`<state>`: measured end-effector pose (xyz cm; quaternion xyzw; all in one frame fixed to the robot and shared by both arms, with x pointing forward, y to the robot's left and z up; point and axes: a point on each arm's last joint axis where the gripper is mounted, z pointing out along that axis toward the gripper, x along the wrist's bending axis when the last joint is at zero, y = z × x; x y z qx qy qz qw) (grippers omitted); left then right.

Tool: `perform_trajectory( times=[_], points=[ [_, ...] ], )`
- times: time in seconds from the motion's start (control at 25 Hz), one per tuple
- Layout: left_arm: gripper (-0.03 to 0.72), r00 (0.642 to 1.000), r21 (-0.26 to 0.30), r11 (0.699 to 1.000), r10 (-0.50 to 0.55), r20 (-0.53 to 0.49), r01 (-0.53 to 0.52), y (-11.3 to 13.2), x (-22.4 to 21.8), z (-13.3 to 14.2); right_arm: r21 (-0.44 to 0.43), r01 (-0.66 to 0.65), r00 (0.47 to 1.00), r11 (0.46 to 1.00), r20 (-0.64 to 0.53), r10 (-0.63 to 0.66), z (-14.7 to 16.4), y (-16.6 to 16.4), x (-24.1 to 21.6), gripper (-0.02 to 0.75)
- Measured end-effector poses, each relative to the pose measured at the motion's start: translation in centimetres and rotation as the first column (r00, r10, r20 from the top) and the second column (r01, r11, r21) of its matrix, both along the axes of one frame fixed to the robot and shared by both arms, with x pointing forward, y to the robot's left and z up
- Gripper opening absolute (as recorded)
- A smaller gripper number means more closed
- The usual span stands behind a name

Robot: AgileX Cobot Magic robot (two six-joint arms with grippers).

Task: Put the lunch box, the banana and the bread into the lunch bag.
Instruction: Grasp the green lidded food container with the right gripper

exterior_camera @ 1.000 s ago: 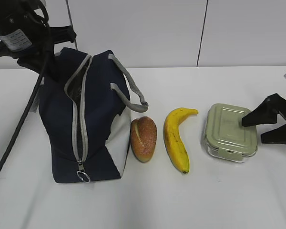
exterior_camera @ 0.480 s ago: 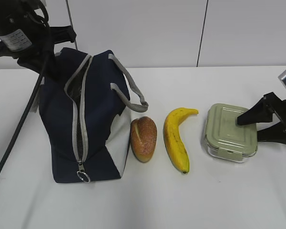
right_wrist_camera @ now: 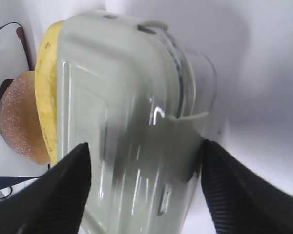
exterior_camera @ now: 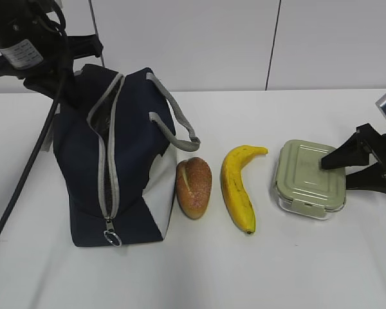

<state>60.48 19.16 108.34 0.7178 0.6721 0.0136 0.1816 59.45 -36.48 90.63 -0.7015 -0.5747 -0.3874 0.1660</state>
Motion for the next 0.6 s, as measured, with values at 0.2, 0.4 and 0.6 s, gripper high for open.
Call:
perform_trajectory(
  times=[0.2, 0.4, 0.6],
  points=[
    [-0.001, 1.0, -0.001, 1.0, 0.001, 0.007, -0.001, -0.01, 0.07, 0.02, 0.005, -0.004, 1.0, 1.0, -0.001, 0.004, 0.03, 0.04, -0.03, 0.535],
    [-0.001, 1.0, -0.002, 1.0, 0.002, 0.012, -0.002, -0.01, 0.11, 0.03, 0.009, -0.007, 1.0, 1.0, -0.002, 0.007, 0.05, 0.07, -0.06, 0.561],
    [-0.001, 1.0, -0.001, 1.0, 0.002, 0.013, -0.002, 0.0, 0.11, 0.03, 0.038, -0.006, 1.0, 0.999, -0.03, 0.007, -0.94, 0.17, -0.04, 0.599]
  ],
)
